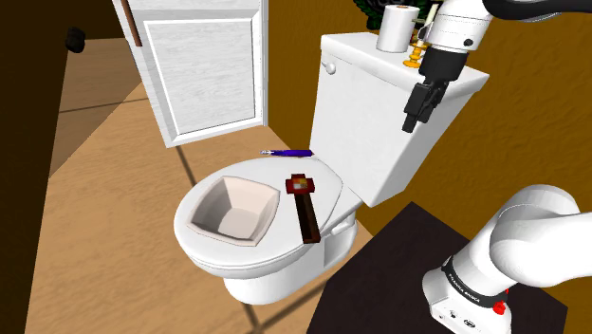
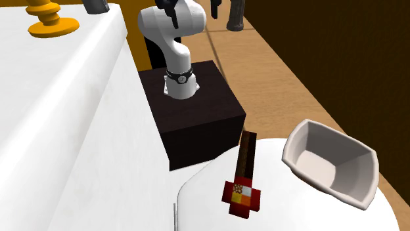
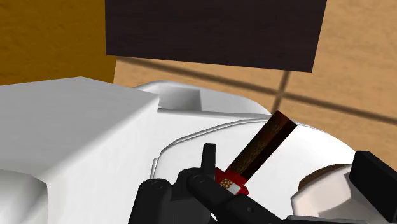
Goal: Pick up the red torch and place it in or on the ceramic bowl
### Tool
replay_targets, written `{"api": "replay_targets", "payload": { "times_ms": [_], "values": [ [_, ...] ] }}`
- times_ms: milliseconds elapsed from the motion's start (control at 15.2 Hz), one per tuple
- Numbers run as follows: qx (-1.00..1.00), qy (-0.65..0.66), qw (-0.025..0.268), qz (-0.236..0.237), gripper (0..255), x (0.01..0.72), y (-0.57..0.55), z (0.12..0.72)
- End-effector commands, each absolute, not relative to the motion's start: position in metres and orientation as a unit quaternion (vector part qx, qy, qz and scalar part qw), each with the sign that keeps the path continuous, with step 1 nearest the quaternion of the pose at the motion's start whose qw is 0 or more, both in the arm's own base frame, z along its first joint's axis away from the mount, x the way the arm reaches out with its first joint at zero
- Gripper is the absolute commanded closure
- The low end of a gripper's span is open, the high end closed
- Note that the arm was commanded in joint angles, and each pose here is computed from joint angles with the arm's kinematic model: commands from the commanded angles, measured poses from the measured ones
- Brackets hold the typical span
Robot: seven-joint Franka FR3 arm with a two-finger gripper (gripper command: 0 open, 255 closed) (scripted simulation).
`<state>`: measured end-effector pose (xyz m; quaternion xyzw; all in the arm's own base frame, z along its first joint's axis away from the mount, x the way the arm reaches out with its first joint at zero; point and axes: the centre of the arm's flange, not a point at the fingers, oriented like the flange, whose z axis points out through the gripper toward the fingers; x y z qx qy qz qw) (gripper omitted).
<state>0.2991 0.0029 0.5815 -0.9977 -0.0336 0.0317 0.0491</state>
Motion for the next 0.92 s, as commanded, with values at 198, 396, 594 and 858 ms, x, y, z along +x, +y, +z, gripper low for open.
{"api": "replay_targets", "payload": {
  "times_ms": [198,396,594,858],
  "values": [
    [-0.999,-0.015,0.043,0.028,0,0.313,0.019,0.549],
    [-0.999,0.003,0.038,0.024,0,0.329,0.035,0.515],
    [-0.999,0.022,0.032,0.021,0,0.344,0.049,0.482],
    [-0.999,0.046,0.024,0.016,0,0.367,0.067,0.438]
  ]
}}
